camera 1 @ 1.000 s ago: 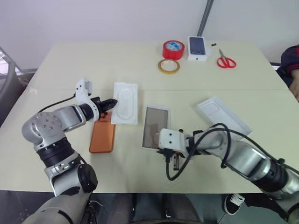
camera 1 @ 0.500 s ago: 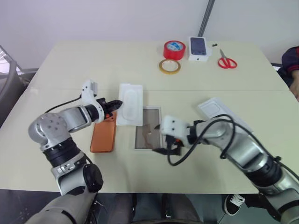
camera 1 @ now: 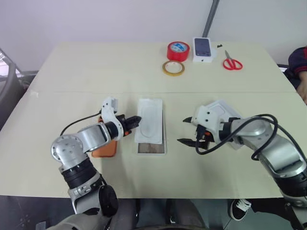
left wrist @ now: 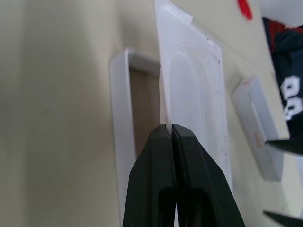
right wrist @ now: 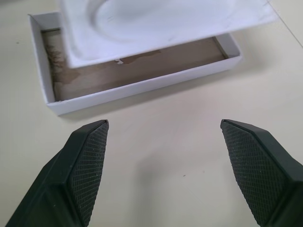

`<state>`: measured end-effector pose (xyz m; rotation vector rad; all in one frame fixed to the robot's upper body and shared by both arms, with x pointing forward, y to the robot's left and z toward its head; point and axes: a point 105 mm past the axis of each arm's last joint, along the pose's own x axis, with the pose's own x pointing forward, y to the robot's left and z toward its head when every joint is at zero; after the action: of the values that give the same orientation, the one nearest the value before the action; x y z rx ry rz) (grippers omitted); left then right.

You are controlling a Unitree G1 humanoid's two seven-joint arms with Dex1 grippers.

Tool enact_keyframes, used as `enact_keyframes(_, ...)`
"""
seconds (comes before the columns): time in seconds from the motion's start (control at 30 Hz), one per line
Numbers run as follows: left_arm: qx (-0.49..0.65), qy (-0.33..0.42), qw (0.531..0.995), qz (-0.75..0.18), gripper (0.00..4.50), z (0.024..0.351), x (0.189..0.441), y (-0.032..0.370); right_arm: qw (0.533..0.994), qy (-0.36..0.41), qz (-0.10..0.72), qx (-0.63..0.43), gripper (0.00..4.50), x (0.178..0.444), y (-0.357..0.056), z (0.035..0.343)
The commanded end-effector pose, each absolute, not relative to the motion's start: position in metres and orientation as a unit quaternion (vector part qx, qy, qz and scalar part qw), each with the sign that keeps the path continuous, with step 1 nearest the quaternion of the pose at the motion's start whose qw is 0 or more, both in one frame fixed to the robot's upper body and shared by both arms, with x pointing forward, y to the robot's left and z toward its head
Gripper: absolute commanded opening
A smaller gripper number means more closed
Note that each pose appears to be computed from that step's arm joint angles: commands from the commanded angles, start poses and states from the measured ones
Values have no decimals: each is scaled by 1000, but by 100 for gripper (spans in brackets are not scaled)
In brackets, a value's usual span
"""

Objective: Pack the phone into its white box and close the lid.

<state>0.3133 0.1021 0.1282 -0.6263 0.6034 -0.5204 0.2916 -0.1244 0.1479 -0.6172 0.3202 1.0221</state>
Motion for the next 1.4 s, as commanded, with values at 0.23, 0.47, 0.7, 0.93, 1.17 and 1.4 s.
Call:
enact_keyframes(0.23, -279, 268, 877, -285, 282, 147, 307, 99, 830, 104, 457, -304, 399, 309, -121, 167)
enact_keyframes(0.47, -255, 230, 897, -278, 288, 172, 314, 127, 848, 86, 443, -277, 218, 323, -107, 176)
enact_keyframes(0.7, -92, 154, 947, -268, 288, 183, 314, 164, 850, 70, 448, -269, 2, 335, -61, 172)
enact_keyframes(0.93, 22, 115, 933, -340, 288, 162, 294, 181, 842, 75, 442, -301, 2, 349, -33, 156)
enact_keyframes(1.17, 59, 102, 906, -408, 288, 156, 270, 184, 804, 104, 489, -322, 2, 340, -20, 135)
enact_keyframes(1.4, 85, 109, 880, -454, 288, 149, 252, 180, 728, 136, 583, -333, 2, 294, -20, 116)
